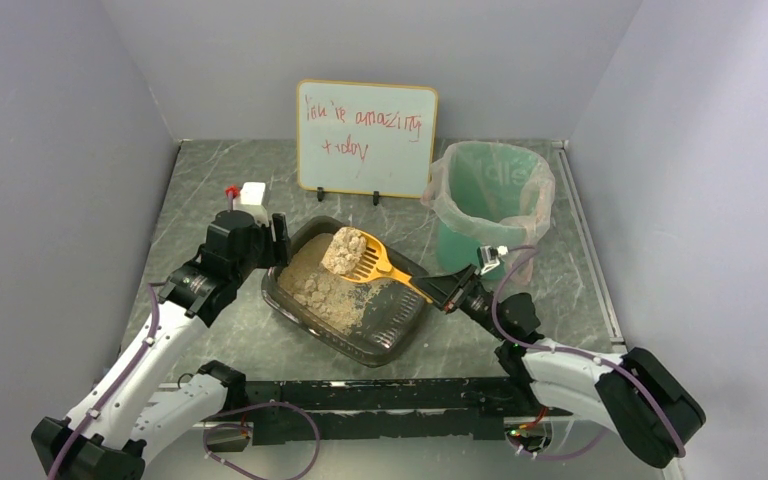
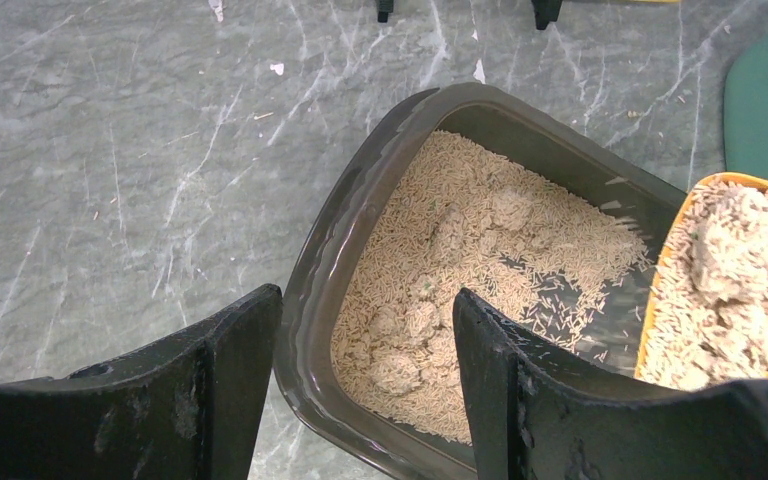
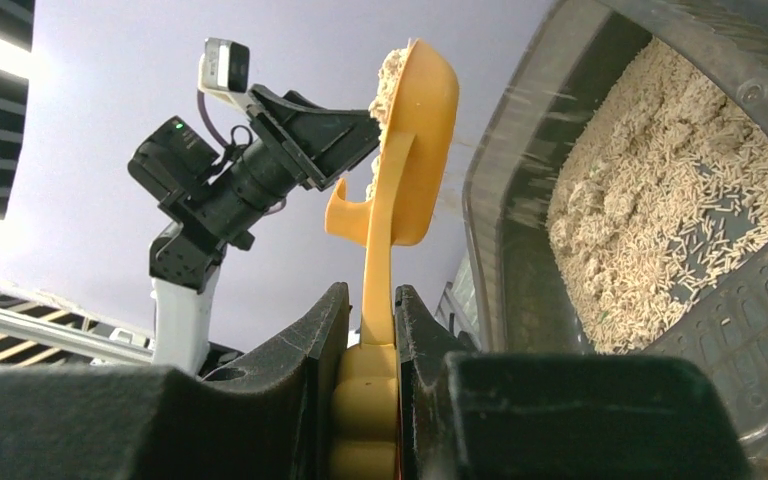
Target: Clean the litter box
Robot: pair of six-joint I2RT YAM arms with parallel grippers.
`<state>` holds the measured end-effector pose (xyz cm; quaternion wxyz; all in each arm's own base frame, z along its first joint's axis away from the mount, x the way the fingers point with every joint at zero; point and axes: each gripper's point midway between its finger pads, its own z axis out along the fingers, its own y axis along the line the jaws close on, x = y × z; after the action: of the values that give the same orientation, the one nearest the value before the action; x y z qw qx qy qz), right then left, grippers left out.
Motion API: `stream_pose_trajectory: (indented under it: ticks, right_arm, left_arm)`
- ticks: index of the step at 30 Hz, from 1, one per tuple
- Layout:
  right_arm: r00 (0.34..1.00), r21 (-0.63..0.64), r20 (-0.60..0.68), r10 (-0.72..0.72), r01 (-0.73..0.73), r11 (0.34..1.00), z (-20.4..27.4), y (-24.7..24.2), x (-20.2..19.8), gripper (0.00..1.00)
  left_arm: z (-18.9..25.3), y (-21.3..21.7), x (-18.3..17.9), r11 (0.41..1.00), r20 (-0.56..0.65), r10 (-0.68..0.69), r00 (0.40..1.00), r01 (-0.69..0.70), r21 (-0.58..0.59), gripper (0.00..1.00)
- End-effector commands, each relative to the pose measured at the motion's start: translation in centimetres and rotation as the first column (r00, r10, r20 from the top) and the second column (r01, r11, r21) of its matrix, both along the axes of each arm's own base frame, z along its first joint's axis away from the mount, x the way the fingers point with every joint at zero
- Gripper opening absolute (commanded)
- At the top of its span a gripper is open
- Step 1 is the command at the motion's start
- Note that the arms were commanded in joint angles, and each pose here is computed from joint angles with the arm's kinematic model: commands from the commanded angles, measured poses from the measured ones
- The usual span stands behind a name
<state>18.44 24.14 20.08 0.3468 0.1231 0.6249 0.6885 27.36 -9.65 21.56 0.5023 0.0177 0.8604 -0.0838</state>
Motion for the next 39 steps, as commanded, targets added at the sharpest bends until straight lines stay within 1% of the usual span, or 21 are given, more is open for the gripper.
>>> stream_pose_trajectory:
  ticks: [1, 3, 5, 7, 10, 13, 16, 19, 21, 23, 24, 25, 26, 28, 29, 31, 33, 34, 36, 38, 39]
  right_arm:
    - [0.999, 0.033, 0.046, -0.007, 0.005, 0.999, 0.4, -1.1, -0.9, 0.00]
    - [0.995, 0.017, 0.079, 0.054, -0.056, 0.998, 1.0, 0.0, -1.6, 0.00]
    - [0.998, 0.073, 0.054, -0.015, 0.011, 0.997, 1.1, -1.3, -1.1, 0.00]
    - [0.997, 0.034, 0.063, 0.049, -0.051, 0.998, 1.1, -0.2, -1.5, 0.00]
    - [0.999, 0.100, 0.040, -0.019, 0.015, 0.995, 1.1, -1.6, -1.0, 0.00]
    - [0.994, 0.089, 0.081, 0.073, -0.080, 0.993, 2.1, 0.0, -2.1, 0.00]
    - [0.998, 0.127, 0.057, 0.022, -0.029, 0.992, 2.1, -0.7, -1.2, 0.00]
    - [0.992, 0.132, 0.091, 0.092, -0.104, 0.986, 2.8, 0.0, -2.0, 0.00]
    - [0.998, 0.166, 0.052, 0.022, -0.031, 0.986, 2.5, -0.9, -1.2, 0.00]
    - [0.988, 0.145, 0.111, 0.107, -0.123, 0.982, 3.8, 0.7, -1.6, 0.00]
    - [0.986, 0.169, 0.127, 0.110, -0.131, 0.977, 4.4, 0.5, -1.9, 0.00]
    - [0.993, 0.201, 0.096, 0.061, -0.079, 0.976, 4.2, -0.6, -1.3, 0.00]
    - [0.996, 0.200, 0.075, 0.040, -0.055, 0.978, 3.7, -1.1, -1.0, 0.00]
    - [0.986, 0.161, 0.121, 0.117, -0.136, 0.978, 4.3, 0.5, -1.6, 0.00]
    - [0.984, 0.178, 0.138, 0.111, -0.135, 0.975, 4.6, 0.2, -1.9, 0.00]
    - [0.995, 0.207, 0.095, 0.039, -0.058, 0.977, 4.2, -1.3, -1.0, 0.00]
    - [0.981, 0.157, 0.146, 0.129, -0.152, 0.976, 4.9, 0.6, -1.7, 0.00]
    - [0.979, 0.167, 0.154, 0.133, -0.159, 0.973, 5.1, 0.5, -2.1, 0.00]
    - [0.993, 0.198, 0.106, 0.044, -0.064, 0.978, 4.7, -1.0, -0.8, 0.00]
    - [0.984, 0.111, 0.122, 0.131, -0.145, 0.983, 4.2, 1.2, -1.6, 0.00]
    - [0.983, 0.118, 0.126, 0.133, -0.148, 0.982, 4.3, 1.2, -1.9, 0.00]
  left_arm:
    - [1.0, -0.2, 0.4, 1.000, 0.049, -0.013, 0.999, 0.013, 0.000, 0.68]
    - [1.1, -0.2, 0.4, 1.000, 0.056, -0.014, 0.998, 0.014, -0.002, 0.68]
    - [1.0, -0.1, 0.5, 1.000, 0.051, -0.010, 0.999, 0.010, 0.001, 0.69]
    - [1.0, -0.3, 0.5, 1.000, 0.052, -0.017, 0.999, 0.017, -0.001, 0.69]
    - [0.9, -0.3, 0.5, 1.000, 0.046, -0.018, 0.999, 0.018, 0.001, 0.69]
    - [0.9, -0.3, 0.6, 1.000, 0.045, -0.018, 0.999, 0.018, 0.003, 0.68]
    - [0.9, -0.4, 0.6, 1.000, 0.048, -0.024, 0.999, 0.024, 0.000, 0.69]
    - [0.8, -0.3, 0.6, 1.000, 0.042, -0.017, 0.999, 0.017, 0.006, 0.68]
    - [0.7, -0.4, 0.5, 1.000, 0.039, -0.023, 0.999, 0.023, 0.003, 0.68]
    - [1.0, -0.4, 0.6, 1.000, 0.056, -0.024, 0.998, 0.024, -0.001, 0.69]
    - [1.1, -0.3, 0.6, 1.000, 0.056, -0.020, 0.998, 0.020, 0.000, 0.69]
    - [1.0, -0.3, 0.6, 1.000, 0.049, -0.017, 0.999, 0.016, 0.004, 0.69]
    - [0.8, -0.3, 0.5, 1.000, 0.040, -0.020, 0.999, 0.020, 0.006, 0.68]
    - [0.7, -0.5, 0.5, 1.000, 0.042, -0.032, 0.999, 0.032, 0.002, 0.68]
    - [0.8, -0.5, 0.6, 1.000, 0.046, -0.029, 0.999, 0.029, 0.002, 0.68]
    - [0.9, -0.3, 0.6, 1.000, 0.045, -0.020, 0.999, 0.020, 0.004, 0.68]
    - [0.8, -0.5, 0.6, 1.000, 0.045, -0.028, 0.999, 0.028, 0.003, 0.68]
    - [0.7, -0.5, 0.7, 1.000, 0.043, -0.028, 0.999, 0.028, 0.004, 0.68]
    - [0.7, -0.4, 0.7, 1.000, 0.040, -0.023, 0.999, 0.023, 0.006, 0.68]
    - [0.8, -0.5, 0.6, 1.000, 0.046, -0.029, 0.999, 0.029, 0.002, 0.68]
    - [0.8, -0.4, 0.6, 1.000, 0.045, -0.024, 0.999, 0.024, 0.005, 0.68]
